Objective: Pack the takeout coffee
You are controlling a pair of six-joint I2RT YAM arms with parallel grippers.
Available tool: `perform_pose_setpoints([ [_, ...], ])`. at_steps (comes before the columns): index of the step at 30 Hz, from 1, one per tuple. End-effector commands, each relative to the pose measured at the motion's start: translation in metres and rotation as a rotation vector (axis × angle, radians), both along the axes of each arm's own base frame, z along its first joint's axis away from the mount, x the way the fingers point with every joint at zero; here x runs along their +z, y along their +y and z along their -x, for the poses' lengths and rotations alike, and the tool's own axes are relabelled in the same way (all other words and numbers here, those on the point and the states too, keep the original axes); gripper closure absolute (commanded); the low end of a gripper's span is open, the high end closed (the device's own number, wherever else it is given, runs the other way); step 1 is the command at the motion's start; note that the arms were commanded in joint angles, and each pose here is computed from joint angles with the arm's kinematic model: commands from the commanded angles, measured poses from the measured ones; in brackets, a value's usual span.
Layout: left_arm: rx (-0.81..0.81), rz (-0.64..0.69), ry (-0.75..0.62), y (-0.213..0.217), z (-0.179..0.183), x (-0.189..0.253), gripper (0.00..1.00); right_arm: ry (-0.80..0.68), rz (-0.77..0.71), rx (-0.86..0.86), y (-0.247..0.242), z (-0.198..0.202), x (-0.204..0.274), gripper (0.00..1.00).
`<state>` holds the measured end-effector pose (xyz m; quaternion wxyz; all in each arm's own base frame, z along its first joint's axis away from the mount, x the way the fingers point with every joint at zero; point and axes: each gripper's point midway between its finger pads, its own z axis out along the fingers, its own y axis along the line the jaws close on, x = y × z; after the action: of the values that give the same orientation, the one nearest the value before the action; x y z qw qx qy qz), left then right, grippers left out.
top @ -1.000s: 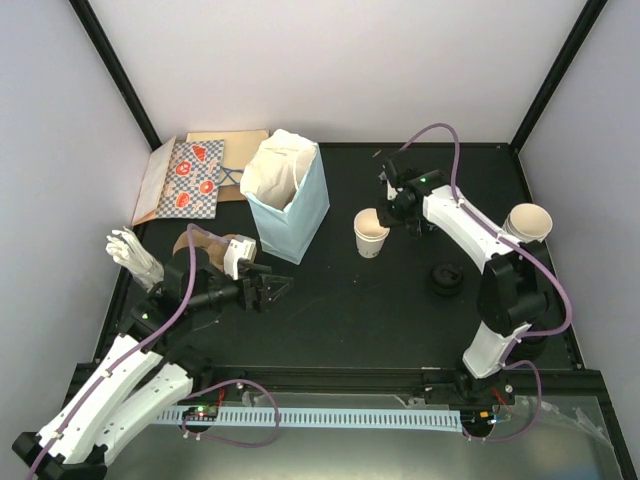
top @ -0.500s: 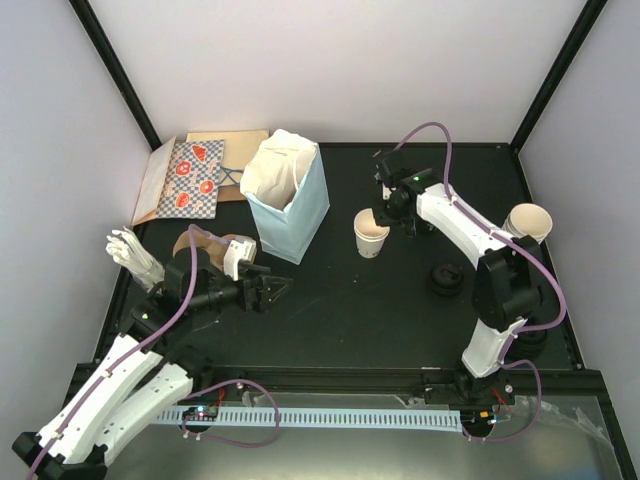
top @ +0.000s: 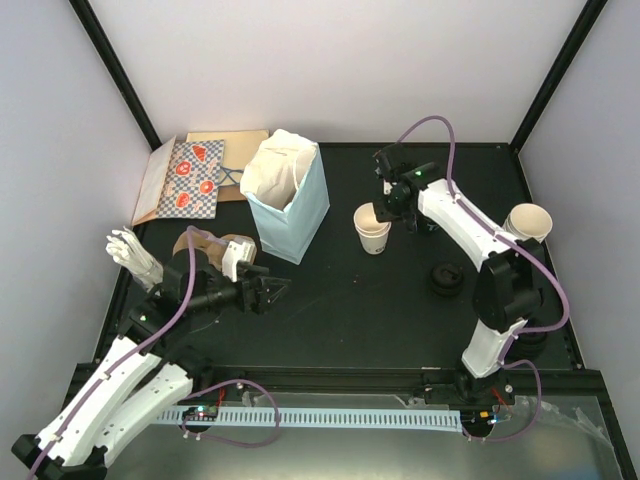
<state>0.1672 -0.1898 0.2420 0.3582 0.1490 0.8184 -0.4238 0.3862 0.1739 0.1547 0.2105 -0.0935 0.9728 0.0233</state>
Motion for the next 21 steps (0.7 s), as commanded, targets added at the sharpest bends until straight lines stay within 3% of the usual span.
perform_pose_setpoints([
  [1,0.004,0.013,-0.054,0.002,0.001,0.020,0.01,-0.063,-0.019,-0.005,-0.001,0.003,0.035,0.99],
  [9,0.006,0.012,-0.052,0.003,0.003,0.019,0.01,-0.103,-0.047,-0.013,-0.009,0.017,0.054,0.99],
  [14,0.009,0.015,-0.061,0.004,0.003,0.023,0.01,-0.171,-0.099,0.030,-0.008,0.029,0.092,0.99],
  [21,0.018,0.018,-0.072,0.005,0.002,0.027,0.01,-0.201,-0.177,0.157,-0.003,0.074,0.130,0.99],
])
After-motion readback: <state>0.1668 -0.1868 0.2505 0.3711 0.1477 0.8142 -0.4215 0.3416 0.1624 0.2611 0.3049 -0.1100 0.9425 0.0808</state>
